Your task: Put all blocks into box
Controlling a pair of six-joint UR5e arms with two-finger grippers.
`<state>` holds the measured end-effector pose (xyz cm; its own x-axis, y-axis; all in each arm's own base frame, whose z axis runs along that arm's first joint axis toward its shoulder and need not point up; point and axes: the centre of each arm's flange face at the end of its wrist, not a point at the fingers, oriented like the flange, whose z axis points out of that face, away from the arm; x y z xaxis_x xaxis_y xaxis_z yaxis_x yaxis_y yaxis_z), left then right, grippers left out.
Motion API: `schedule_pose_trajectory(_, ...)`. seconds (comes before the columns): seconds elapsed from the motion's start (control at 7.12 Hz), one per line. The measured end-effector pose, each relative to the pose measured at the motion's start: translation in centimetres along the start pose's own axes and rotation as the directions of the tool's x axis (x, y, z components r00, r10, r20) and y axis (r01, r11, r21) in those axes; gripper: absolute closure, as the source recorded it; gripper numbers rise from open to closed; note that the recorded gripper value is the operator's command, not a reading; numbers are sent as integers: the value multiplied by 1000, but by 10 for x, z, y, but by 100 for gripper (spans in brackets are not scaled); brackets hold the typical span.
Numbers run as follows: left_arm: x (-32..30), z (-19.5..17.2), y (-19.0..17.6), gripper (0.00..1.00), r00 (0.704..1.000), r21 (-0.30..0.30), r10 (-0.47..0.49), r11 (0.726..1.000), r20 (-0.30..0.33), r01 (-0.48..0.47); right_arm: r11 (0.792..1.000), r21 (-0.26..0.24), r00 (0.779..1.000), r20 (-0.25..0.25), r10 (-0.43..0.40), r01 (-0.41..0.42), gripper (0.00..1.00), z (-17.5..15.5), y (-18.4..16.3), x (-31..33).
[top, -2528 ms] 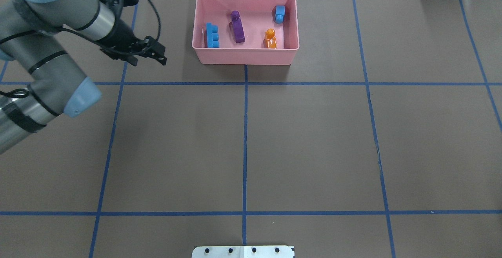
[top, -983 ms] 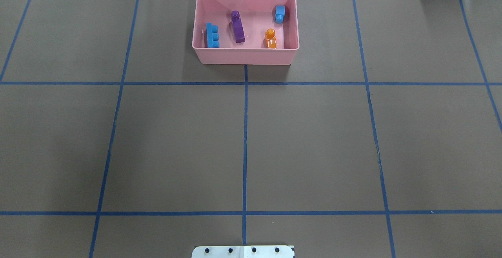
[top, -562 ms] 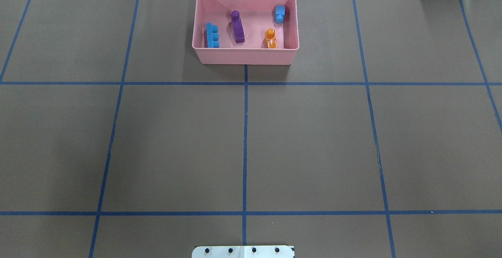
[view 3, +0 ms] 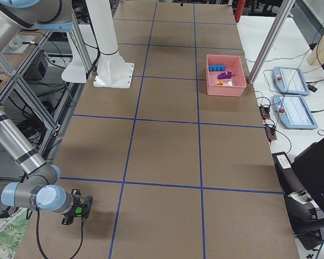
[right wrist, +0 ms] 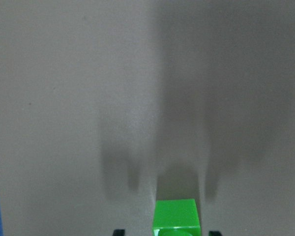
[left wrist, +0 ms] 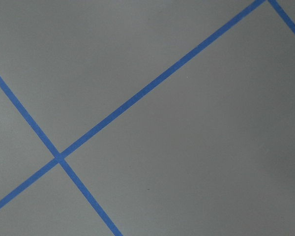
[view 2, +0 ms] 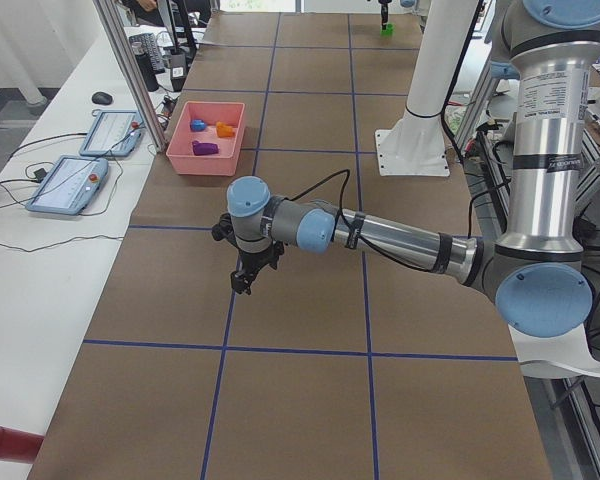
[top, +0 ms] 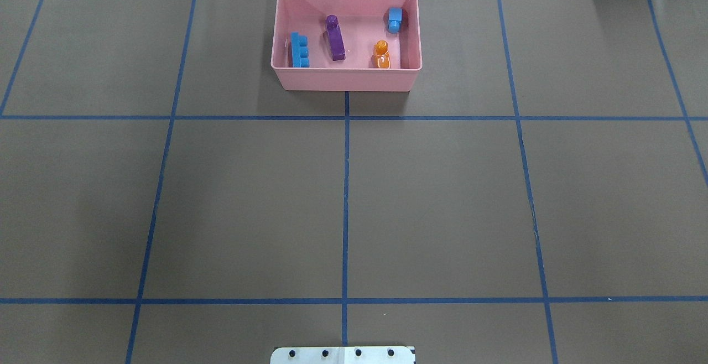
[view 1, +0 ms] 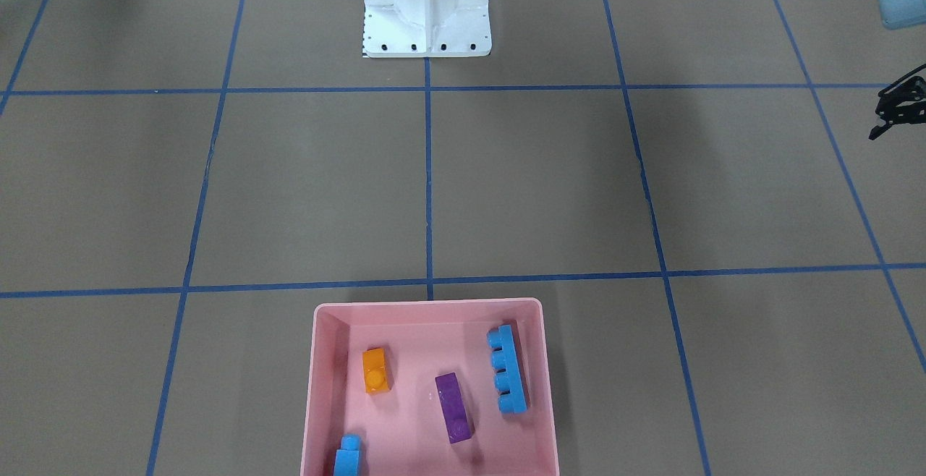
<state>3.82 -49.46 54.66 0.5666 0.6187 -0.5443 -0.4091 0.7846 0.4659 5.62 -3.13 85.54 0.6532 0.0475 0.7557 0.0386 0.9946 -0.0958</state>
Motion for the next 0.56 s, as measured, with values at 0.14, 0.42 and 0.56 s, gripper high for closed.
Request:
schedule_pose_trajectory(0.14,0,-1,0,0,1000,1,0,1000,0,0,1000,-1,1000,0,-1,1,52,1,1,1)
schedule_pose_trajectory(0.42,2,-3,-1,0,1000,5,2,1000,2,-2,1000,-3,1000,-1,-1,1,74,1,2,2)
schedule_pose_trajectory(0.56,4,-5,-2,0,1000,8,4,1000,3,-4,1000,-4,1000,-2,0,0,99,1,2,2)
